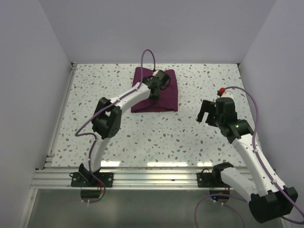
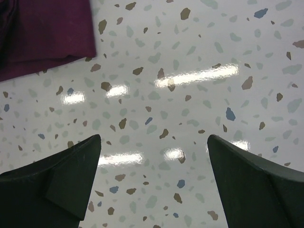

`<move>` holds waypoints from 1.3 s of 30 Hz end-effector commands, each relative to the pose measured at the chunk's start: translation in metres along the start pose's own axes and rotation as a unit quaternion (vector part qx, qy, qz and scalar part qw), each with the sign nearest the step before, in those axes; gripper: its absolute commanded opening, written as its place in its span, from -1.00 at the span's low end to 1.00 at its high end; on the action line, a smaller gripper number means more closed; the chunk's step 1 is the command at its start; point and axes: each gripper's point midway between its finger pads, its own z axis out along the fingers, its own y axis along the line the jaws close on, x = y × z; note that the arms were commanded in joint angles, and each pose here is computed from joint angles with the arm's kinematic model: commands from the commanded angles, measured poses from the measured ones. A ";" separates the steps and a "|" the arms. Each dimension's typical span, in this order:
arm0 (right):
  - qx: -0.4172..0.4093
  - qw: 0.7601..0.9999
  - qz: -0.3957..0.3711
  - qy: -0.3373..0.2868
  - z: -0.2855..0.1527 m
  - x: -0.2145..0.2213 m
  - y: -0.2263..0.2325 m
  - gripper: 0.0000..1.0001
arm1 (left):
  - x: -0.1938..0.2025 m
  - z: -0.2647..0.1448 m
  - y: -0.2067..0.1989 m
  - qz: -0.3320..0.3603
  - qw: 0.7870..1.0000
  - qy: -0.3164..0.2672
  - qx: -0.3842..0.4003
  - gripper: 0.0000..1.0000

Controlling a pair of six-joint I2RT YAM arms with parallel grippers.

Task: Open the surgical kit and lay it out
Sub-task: Open the surgical kit at the center of the board.

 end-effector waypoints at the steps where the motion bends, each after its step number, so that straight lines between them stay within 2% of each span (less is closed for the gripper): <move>1: -0.025 0.999 0.002 -0.023 -0.003 -0.025 0.017 0.97 | -0.051 -0.037 0.108 -0.134 0.989 -0.051 -0.043 -1.00; 2: -0.027 0.999 0.002 -0.019 0.001 -0.028 0.020 0.97 | -0.049 -0.037 0.130 -0.154 0.985 -0.051 -0.057 -1.00; 3: -0.029 0.999 0.002 -0.017 0.002 -0.028 0.022 0.97 | -0.032 -0.026 0.170 -0.188 0.977 -0.031 -0.090 -1.00; 5: -0.036 0.999 0.001 -0.009 0.007 -0.028 0.028 0.97 | -0.024 -0.037 0.214 -0.239 0.963 -0.037 -0.120 -1.00; 6: -0.038 0.999 0.002 -0.006 0.009 -0.029 0.030 0.97 | 0.004 -0.027 0.247 -0.281 0.948 -0.012 -0.151 -1.00; 8: -0.049 0.999 0.002 0.001 0.012 -0.028 0.036 0.97 | 0.025 -0.029 0.266 -0.324 0.935 0.004 -0.143 -0.29; 9: -0.048 0.999 0.000 0.009 0.018 -0.026 0.037 0.97 | 0.056 -0.019 0.279 -0.346 0.925 0.035 -0.152 0.13; 10: -0.051 0.999 -0.002 0.013 0.020 -0.026 0.040 0.97 | 0.061 -0.017 0.275 -0.355 0.925 0.040 -0.130 0.98; 12: -0.054 0.998 -0.011 0.024 0.029 -0.026 0.045 0.97 | 0.088 -0.008 0.272 -0.357 0.922 0.070 -0.132 0.99; 16: -0.061 0.996 -0.031 0.054 0.050 -0.030 0.058 0.97 | 0.114 0.006 0.255 -0.352 0.922 0.115 -0.109 0.99; 19: -0.072 0.994 -0.040 0.075 0.066 -0.040 0.074 0.97 | 0.113 0.004 0.253 -0.351 0.924 0.111 -0.102 0.99; 24: -0.115 0.990 -0.050 0.059 0.087 -0.078 0.126 0.96 | 0.107 -0.004 0.254 -0.338 0.932 0.096 -0.092 0.99; 27: -0.114 0.986 -0.097 0.074 0.107 -0.081 0.166 0.84 | 0.109 -0.007 0.251 -0.336 0.933 0.097 -0.083 0.99; 29: -0.109 0.983 -0.128 0.076 0.103 -0.089 0.194 0.82 | 0.110 -0.008 0.249 -0.335 0.934 0.098 -0.076 0.99; 30: -0.094 0.979 -0.145 0.107 0.125 -0.070 0.200 0.81 | 0.112 -0.009 0.248 -0.334 0.934 0.099 -0.074 0.99; 32: -0.089 0.976 -0.168 0.109 0.125 -0.067 0.221 0.81 | 0.110 -0.010 0.245 -0.332 0.936 0.097 -0.064 0.99; 34: -0.082 0.968 -0.202 0.125 0.137 -0.044 0.238 0.81 | 0.109 -0.011 0.245 -0.328 0.938 0.094 -0.061 0.98; 36: -0.073 0.965 -0.222 0.117 0.138 -0.044 0.250 0.80 | 0.111 -0.011 0.245 -0.326 0.939 0.095 -0.060 0.98; 37: -0.070 0.959 -0.238 0.133 0.148 -0.025 0.258 0.79 | 0.111 -0.012 0.245 -0.324 0.940 0.094 -0.059 0.98; 39: -0.062 0.956 -0.249 0.143 0.151 -0.018 0.263 0.79 | 0.114 -0.012 0.245 -0.324 0.939 0.095 -0.060 0.98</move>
